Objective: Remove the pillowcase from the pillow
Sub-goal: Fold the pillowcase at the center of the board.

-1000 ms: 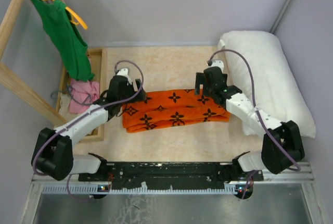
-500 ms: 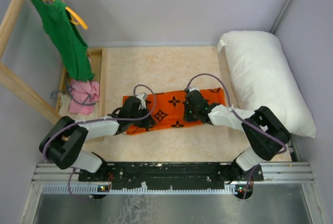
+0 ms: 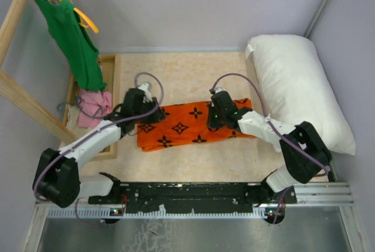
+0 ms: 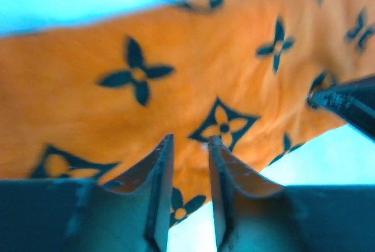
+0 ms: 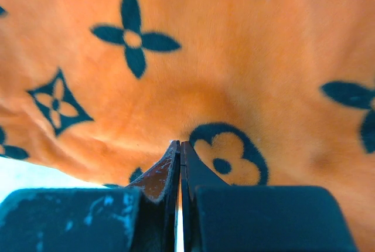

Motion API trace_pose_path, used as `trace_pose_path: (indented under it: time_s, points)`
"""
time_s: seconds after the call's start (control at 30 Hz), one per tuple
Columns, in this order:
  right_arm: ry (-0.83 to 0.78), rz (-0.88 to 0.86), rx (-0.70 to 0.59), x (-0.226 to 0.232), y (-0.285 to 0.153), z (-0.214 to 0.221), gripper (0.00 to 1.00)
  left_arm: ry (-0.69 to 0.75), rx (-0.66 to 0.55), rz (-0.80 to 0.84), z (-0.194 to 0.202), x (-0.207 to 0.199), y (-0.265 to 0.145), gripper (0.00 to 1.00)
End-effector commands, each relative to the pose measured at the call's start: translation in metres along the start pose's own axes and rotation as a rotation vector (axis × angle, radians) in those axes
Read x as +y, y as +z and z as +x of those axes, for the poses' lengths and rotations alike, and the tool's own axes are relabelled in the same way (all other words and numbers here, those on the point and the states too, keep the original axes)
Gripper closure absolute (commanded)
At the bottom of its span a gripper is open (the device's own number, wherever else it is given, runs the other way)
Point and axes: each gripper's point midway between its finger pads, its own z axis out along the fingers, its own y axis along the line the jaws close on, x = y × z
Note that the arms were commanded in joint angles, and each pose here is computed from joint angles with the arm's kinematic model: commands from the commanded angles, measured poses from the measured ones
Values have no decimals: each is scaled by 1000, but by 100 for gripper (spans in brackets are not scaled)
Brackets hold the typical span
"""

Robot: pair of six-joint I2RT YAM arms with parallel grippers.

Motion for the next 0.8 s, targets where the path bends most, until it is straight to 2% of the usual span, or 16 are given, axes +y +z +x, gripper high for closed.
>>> trace_pose_path:
  time_s: [0.0,0.03,0.1,0.2,0.23,0.3,0.43,0.5,0.6,0.77]
  points:
    - [39,-104,-142,8,-35,-57,100,-35,-48,97,-43,34,-38,45]
    - [49,-112,-152,5,-38,-60,98,-60,-45,109,-46,46,-43,34]
    - [37,-110,-171,1,-43,-66,88,-102,-13,86,-43,72,-51,20]
    - [17,-92,-182,-3,-49,-71,57,-151,46,71,-29,102,-63,11]
    - [11,-91,-181,-4,-50,-71,50,-200,45,56,-26,113,-65,6]
    - [3,-98,-176,-3,-50,-69,42,-255,13,203,-25,105,-64,5]
    - [0,-116,-166,-1,-53,-65,38,-422,169,292,8,110,-52,15]
    - [1,-125,-168,-1,-54,-63,38,-464,222,318,20,111,-45,15]
    - [4,-135,-174,-1,-57,-61,38,-496,251,210,31,126,-39,17]
    - [12,-154,-187,1,-60,-60,37,-516,293,121,45,136,-33,23]
